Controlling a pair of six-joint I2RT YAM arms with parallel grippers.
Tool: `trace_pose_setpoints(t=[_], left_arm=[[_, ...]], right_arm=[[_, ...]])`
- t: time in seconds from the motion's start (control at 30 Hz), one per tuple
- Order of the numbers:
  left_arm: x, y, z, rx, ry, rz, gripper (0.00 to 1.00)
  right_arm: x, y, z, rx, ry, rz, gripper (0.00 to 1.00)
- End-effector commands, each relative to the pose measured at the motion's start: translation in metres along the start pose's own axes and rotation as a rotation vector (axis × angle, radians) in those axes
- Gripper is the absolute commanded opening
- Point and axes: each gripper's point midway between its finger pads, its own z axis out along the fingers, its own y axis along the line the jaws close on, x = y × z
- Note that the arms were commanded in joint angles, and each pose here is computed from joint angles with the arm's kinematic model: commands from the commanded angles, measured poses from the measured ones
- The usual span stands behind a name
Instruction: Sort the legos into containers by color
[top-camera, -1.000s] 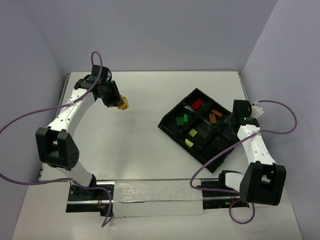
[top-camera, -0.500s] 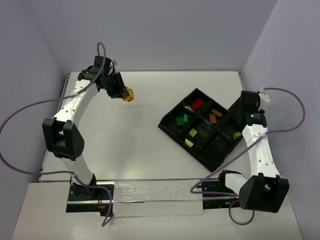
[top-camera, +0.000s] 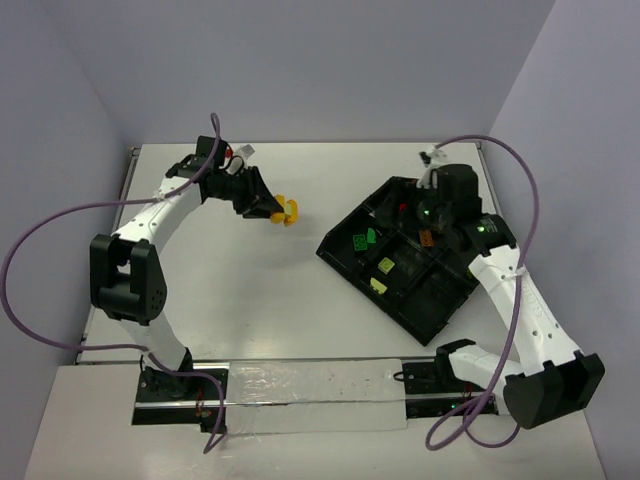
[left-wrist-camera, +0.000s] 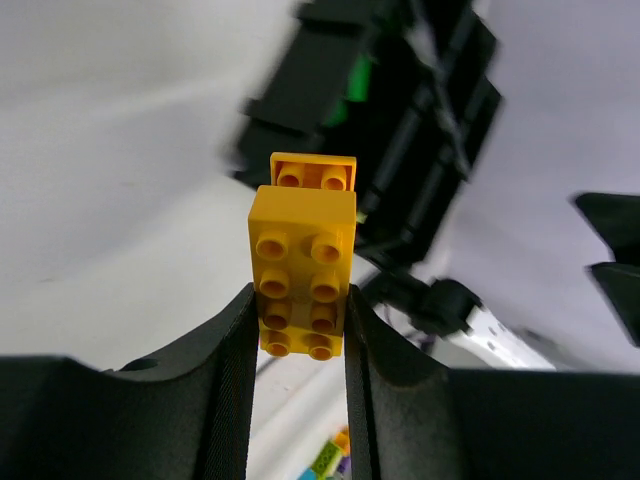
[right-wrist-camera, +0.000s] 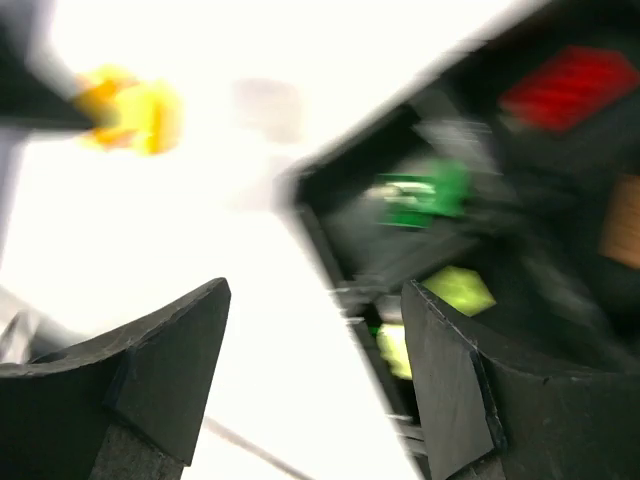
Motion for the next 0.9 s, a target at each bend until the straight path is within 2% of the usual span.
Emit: trace_pose_setpoints(t=[0.0, 0.17, 0.43, 0.87], left_arm=[[0.015, -0.082, -0.032, 0.359, 0.009, 0.159, 0.00], [0.028, -0.107, -0.047, 0.507, -0.008, 0.231, 0.00], [0.044, -0.141, -0.067, 0.663, 0.004, 0.325, 0.00], [0.055, -0.146, -0.078, 0.686, 0.027, 0.363, 0.00]], right_arm=[[-0.006, 0.071, 0.005, -0.271, 0.023, -0.082, 0.76], [-0.006, 0.116, 0.009, -0.508, 0.063, -0.024, 0.75], [-0.010, 0.152, 0.007, -0.711, 0.074, 0.041, 0.75], [-0.003, 0.170, 0.012, -0.799, 0.094, 0.115, 0.82]])
